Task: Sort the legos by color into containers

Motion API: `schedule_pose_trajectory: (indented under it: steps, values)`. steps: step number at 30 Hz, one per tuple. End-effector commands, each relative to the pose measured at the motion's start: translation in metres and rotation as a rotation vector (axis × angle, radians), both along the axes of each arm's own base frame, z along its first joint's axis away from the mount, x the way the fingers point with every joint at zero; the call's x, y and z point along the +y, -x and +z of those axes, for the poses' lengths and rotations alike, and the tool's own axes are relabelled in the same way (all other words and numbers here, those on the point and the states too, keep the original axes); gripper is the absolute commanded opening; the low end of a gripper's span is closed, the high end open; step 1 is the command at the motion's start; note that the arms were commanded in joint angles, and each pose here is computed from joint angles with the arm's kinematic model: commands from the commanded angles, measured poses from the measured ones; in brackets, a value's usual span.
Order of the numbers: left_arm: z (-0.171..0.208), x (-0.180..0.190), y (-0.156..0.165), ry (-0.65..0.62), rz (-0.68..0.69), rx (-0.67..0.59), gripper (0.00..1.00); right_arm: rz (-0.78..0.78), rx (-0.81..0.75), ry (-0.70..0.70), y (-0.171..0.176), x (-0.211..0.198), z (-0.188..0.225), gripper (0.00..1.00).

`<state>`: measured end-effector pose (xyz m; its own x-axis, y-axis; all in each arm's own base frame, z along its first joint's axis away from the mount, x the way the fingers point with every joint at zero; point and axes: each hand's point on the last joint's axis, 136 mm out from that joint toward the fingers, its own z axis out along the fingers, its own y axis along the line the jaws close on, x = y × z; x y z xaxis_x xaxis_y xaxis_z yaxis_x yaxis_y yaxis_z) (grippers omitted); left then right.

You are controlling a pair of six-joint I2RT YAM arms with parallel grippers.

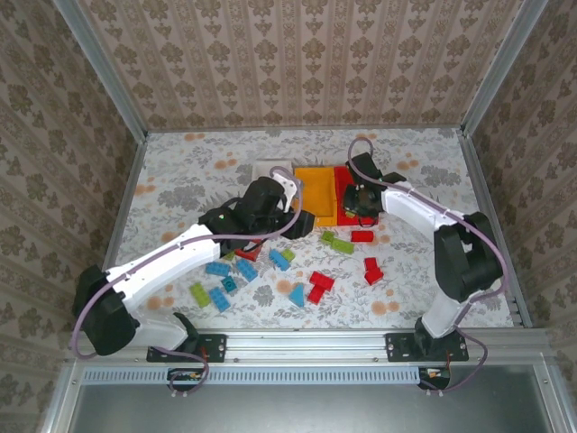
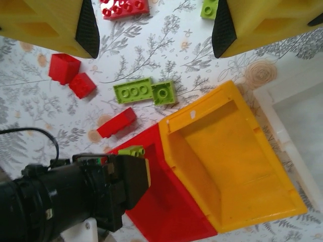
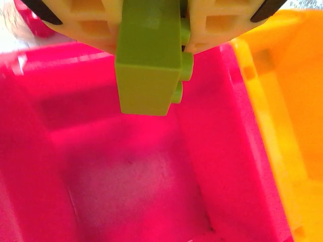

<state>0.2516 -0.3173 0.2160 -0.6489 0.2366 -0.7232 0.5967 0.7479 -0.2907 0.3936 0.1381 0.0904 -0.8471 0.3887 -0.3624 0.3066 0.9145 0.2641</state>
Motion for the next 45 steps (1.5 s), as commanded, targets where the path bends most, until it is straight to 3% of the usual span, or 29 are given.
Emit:
schedule_pose_trajectory:
  steps: [1,5,8,13,16,20,23,29,38,45]
  values:
    - [-0.007,0.012,-0.004,-0.061,0.081,0.032,0.63,0.056,0.02,0.01,-0.01,0.0,-0.002,0.18]
    - [-0.029,0.039,-0.009,-0.12,0.192,0.13,0.61,0.065,0.029,0.024,-0.011,-0.003,-0.003,0.38]
    - [-0.045,0.068,-0.011,-0.159,0.298,0.2,0.58,0.063,-0.001,0.032,-0.009,-0.007,0.01,0.46]
    - [-0.081,0.12,-0.009,-0.224,0.511,0.368,0.53,0.098,-0.114,0.008,0.001,-0.004,0.047,0.48]
    - [-0.102,0.138,-0.008,-0.222,0.622,0.482,0.5,0.275,-0.248,-0.044,0.015,0.03,0.069,0.48]
    - [-0.114,0.139,-0.018,-0.195,0.723,0.564,0.48,0.629,-0.404,-0.119,0.059,0.096,0.085,0.56]
    - [-0.124,0.135,-0.025,-0.183,0.785,0.624,0.47,0.758,-0.441,-0.179,0.092,0.119,0.089,0.6]
    - [-0.142,0.135,-0.03,-0.154,0.902,0.696,0.47,0.795,-0.432,-0.244,0.117,0.126,0.084,0.64]
    - [-0.162,0.132,-0.044,-0.105,1.004,0.757,0.47,0.816,-0.399,-0.266,0.122,0.132,0.082,0.64]
    - [-0.174,0.133,-0.045,-0.108,1.033,0.774,0.39,0.812,-0.386,-0.27,0.123,0.132,0.08,0.64]
